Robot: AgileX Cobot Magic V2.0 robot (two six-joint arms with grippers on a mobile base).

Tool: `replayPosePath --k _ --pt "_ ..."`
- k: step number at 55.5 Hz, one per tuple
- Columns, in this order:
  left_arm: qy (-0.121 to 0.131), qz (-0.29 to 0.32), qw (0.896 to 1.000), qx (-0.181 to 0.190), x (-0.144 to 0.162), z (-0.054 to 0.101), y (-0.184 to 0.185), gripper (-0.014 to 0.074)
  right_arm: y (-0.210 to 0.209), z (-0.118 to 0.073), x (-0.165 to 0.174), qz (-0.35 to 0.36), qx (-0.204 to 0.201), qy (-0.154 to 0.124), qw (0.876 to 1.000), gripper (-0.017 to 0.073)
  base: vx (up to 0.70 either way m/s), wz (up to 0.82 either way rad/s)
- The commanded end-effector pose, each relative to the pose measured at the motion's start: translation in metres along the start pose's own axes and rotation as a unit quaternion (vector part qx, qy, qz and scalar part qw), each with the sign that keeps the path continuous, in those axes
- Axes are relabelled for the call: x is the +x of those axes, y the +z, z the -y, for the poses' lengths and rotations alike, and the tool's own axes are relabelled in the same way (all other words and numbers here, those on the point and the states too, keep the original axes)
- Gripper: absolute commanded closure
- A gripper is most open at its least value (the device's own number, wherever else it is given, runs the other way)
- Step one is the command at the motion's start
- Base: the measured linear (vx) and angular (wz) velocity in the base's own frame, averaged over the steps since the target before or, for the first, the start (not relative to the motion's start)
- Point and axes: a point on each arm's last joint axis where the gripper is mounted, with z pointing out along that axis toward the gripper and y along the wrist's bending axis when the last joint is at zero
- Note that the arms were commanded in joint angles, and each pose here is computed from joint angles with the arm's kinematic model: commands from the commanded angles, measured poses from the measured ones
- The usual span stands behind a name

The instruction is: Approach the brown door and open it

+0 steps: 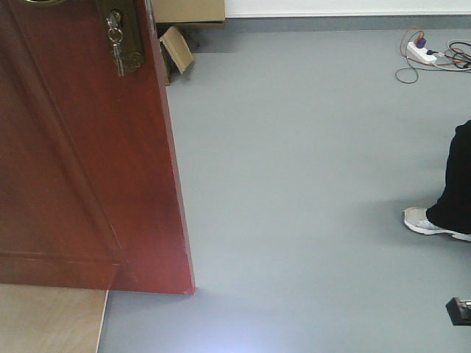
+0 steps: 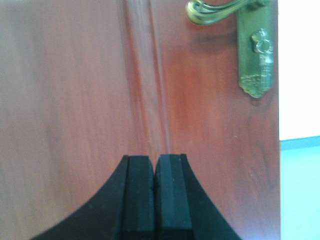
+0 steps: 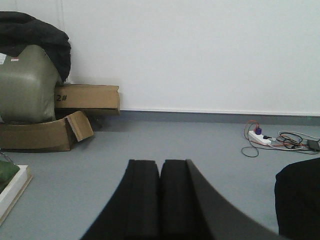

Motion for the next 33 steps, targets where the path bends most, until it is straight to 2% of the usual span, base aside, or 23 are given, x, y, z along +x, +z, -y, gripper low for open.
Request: replayPosePath --k 1,33 --pt "-0.005 0.05 0.999 0.001 -0.0128 -0.0002 -0.0018 0.0597 -0.0007 0.0003 -0.006 0.043 0.003 -0.005 0.999 0.0559 0.0 0.0" --pt "-0.006 0.045 0.999 0.002 -0.0119 -0.0002 -0.0017 0.0597 -0.0007 0.0003 -0.006 0.043 0.003 -0.005 0.999 0.0559 0.0 0.0"
